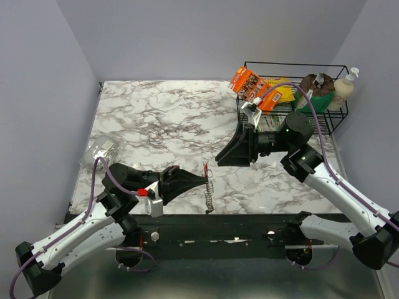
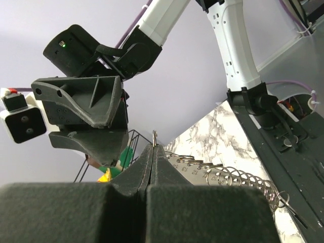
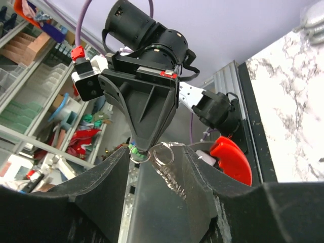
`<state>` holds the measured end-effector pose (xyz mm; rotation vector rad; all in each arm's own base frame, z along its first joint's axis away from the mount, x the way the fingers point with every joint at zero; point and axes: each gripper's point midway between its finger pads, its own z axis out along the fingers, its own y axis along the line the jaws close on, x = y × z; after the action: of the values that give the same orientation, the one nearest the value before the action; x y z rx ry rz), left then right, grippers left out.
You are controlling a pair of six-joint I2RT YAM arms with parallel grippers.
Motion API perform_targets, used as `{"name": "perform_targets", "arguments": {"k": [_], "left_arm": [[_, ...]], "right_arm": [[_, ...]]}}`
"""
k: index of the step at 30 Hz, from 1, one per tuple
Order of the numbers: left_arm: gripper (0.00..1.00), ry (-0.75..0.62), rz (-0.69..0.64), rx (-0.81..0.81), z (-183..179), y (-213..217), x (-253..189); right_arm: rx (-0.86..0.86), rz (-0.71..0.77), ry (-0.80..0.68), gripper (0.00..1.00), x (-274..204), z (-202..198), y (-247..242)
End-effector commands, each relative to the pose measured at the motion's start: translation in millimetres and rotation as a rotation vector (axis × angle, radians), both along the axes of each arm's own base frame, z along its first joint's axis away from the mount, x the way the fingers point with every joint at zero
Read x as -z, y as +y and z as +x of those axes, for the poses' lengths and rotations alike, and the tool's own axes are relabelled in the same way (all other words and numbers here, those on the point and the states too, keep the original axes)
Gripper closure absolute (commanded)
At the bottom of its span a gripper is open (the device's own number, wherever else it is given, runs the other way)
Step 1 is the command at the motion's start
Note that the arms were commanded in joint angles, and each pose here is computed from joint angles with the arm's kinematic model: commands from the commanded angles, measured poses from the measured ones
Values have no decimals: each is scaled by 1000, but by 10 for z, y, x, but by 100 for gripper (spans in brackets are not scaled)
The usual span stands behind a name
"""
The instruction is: Put the keys on the keyring
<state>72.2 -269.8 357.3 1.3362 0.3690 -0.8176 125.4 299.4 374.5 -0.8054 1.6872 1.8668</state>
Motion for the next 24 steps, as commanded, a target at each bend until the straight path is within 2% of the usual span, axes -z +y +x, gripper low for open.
{"name": "perform_targets", "arguments": {"k": [1,7,17,24], "left_arm": [[100,-47,-39,-40,40,20,-84],[100,-59,-46,-47,47,23,-108],[100,-72,-54,-44,46,14,-143],[100,-77,-63,-43,41,5,-169]], "right_arm": [[13,-49,89,46,53,29,7],[10,-85,132,46,167,46,22],[-37,-58,136,36,139,-18,42],[-87,-67,156,35,160,-103,100]]}}
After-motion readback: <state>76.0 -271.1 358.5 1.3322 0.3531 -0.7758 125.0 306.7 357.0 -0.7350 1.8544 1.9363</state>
